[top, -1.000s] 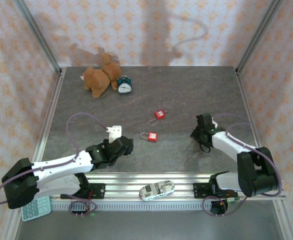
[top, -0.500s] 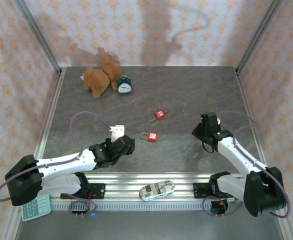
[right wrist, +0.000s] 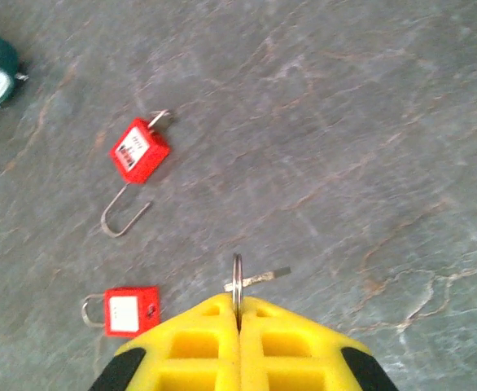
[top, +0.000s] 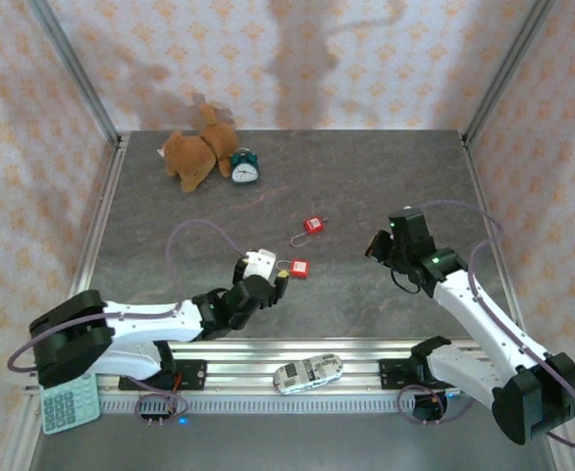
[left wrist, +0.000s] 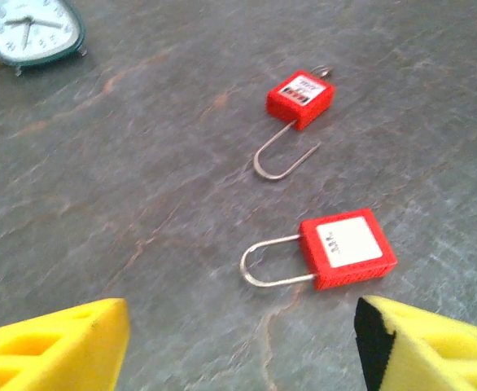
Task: Unlock with the key
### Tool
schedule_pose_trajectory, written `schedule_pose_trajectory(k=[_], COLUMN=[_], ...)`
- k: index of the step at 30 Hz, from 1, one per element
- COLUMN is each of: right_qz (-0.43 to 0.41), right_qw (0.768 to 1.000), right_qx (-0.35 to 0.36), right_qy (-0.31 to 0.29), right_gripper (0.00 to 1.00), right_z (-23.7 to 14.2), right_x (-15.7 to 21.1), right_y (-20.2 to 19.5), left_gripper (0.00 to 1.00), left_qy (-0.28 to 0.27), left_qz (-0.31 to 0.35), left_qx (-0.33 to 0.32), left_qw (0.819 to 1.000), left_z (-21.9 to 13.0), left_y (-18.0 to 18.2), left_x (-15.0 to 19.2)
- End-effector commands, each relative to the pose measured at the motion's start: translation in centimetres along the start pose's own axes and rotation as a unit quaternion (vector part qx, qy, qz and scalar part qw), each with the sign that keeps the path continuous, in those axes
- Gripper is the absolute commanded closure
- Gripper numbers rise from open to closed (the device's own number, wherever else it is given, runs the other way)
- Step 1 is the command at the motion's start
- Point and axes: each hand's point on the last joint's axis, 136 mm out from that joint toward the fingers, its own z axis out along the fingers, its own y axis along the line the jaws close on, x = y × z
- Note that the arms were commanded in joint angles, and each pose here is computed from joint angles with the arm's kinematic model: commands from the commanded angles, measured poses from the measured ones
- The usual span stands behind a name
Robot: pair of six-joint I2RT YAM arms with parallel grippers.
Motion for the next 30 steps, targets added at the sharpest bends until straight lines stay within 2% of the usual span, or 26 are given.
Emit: schedule_pose_trajectory(k=[1,5,7,12,16,20,26,30], right_qz=[-0.019,-0.038,-0.045,-0.046,-0.046,-0.049,-0.043,-0.039], right_qw=[0.999,0.997,0.996,0.991,0.988,0.984,0.979,0.978], right_qx=[-0.029,-0.060,-0.078,-0.122,-0.140,-0.161,-0.187,-0.193], right_qy=[0.011,0.014,0.022,0.035,0.044,0.056,0.068,0.070], right_gripper=[1.00,1.00,1.00,1.00,1.00,1.00,1.00,1.00], right_z=[-1.9,-3.2,-3.8,-4.7,-4.9,-5.0,-5.0,-5.0], right_x=[0.2,0.6,1.0,1.6,2.0,2.7,3.3,3.5], right_y=[2.4,4.6,5.7,7.5,8.3,9.2,10.0,10.2], left_gripper=[0.23,0.16,0.16,0.22,0.26,0.29,0.44,0.48], left_qy=[-0.133,-0.179,-0.197,-0.237,-0.235,-0.247,-0.234,-0.234], left_qz=[0.064,0.149,0.163,0.069,0.056,0.031,0.003,-0.001], left_qx=[0.053,0.121,0.136,0.185,0.226,0.239,0.294,0.307], left_qw=[0.988,0.965,0.957,0.951,0.944,0.938,0.927,0.923], left_z=[-0.3,-0.4,-0.1,0.4,0.8,1.1,1.9,2.0], left_y=[-3.0,-6.4,-7.5,-6.7,-8.1,-8.3,-9.4,-9.6], left_x=[-5.1,-6.0,-6.4,-8.2,-8.8,-9.7,-10.3,-10.3])
